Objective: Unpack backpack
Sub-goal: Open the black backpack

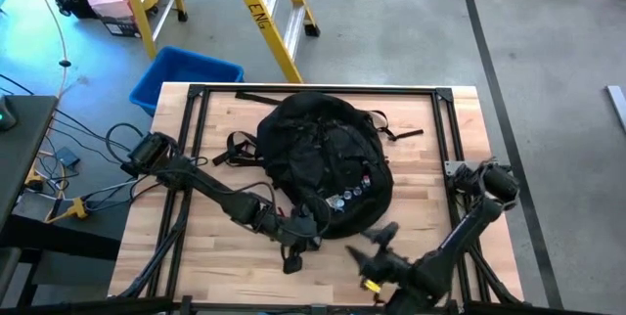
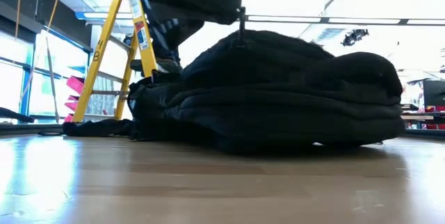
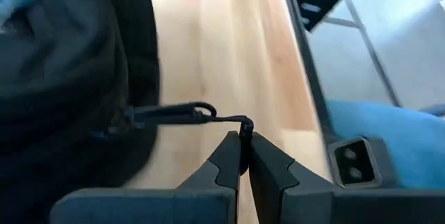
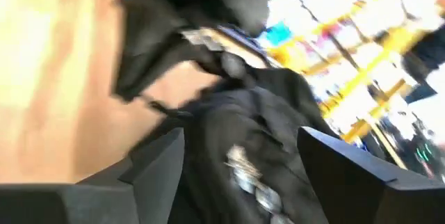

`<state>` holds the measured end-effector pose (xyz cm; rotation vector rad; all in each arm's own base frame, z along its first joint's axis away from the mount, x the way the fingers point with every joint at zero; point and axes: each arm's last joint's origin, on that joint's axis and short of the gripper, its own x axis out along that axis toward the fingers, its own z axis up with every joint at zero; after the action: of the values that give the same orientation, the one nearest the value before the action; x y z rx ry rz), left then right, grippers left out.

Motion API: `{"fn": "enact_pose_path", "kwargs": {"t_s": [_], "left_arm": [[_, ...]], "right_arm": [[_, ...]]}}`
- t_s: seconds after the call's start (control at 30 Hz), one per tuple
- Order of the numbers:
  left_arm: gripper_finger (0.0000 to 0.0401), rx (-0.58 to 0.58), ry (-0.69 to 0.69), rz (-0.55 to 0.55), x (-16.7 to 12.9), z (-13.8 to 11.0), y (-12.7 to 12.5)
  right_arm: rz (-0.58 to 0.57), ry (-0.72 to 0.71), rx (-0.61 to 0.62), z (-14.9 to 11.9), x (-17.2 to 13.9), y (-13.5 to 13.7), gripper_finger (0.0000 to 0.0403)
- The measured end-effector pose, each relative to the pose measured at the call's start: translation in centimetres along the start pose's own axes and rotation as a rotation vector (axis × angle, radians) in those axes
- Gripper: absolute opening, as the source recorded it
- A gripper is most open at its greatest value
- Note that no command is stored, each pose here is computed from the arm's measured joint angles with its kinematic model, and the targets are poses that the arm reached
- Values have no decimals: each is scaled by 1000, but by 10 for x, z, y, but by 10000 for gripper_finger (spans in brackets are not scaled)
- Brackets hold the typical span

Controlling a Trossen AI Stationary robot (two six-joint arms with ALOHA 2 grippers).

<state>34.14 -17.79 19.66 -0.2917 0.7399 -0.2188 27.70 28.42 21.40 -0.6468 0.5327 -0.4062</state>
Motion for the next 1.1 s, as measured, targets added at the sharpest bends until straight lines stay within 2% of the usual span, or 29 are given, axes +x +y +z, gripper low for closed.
{"fn": "enact_pose_path", "kwargs": {"t_s": [0.1,0.17,0.3,0.5,0.73,0.97,1.1], "left_arm": [[0,-3,39,-14,-2,-6,-5],[0,-4,44,-23,-3,-7,-8],[0,-4,47,-31,-5,-8,-11],[0,-9,45,-27,-7,-7,-12],[0,-14,42,-27,-7,-7,-12],[3,7,47,-30,-7,-8,-12],[23,34,126,-95,-10,-11,-13]], "right_arm": [[147,-34,-76,11,23,17,268],[202,-65,-133,16,39,24,268],[193,-66,-219,14,64,31,262],[241,-56,-237,11,81,34,232],[292,-43,-197,9,98,32,150],[284,-25,-159,9,103,29,23],[263,-27,-134,9,97,31,5]]}}
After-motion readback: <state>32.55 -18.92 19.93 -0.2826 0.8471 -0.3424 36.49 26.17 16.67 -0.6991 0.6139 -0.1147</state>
